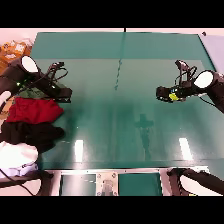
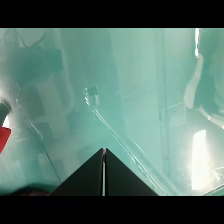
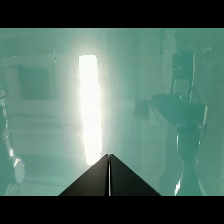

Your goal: Fold the shirts.

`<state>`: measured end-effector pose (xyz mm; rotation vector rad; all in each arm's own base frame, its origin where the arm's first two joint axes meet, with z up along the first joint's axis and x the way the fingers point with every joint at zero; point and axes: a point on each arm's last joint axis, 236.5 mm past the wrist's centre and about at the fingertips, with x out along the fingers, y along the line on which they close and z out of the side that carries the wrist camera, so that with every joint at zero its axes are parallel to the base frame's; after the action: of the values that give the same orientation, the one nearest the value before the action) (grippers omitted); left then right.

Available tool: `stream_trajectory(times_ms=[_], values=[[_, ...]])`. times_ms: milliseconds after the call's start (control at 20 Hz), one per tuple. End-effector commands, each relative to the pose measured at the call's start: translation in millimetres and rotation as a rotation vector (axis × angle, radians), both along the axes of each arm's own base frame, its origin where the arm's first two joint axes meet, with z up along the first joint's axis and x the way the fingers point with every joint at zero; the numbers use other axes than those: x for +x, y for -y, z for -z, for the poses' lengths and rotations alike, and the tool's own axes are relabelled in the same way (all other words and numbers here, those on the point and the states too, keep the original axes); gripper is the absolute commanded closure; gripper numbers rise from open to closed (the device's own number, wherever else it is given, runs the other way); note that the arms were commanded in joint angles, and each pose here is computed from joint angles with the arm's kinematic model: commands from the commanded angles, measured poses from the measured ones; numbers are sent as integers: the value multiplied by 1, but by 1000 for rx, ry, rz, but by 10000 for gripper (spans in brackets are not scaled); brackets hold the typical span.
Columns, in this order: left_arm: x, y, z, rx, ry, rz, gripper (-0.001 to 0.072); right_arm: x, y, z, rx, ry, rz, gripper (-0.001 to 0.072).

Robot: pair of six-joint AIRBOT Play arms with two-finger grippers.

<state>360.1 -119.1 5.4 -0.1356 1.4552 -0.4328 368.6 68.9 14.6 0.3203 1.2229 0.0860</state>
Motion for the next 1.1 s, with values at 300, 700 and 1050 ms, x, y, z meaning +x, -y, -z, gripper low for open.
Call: stream_trajectory(times_ms=[300, 700, 1050], values=[[0, 0, 1, 0, -1, 0, 687, -1, 0, 4, 0, -8, 0, 695], [0, 0, 1, 0, -1, 0, 687, -1, 0, 4, 0, -8, 0, 695], [0, 0, 1, 0, -2, 0, 687, 3, 0, 2, 1, 11, 5, 696]])
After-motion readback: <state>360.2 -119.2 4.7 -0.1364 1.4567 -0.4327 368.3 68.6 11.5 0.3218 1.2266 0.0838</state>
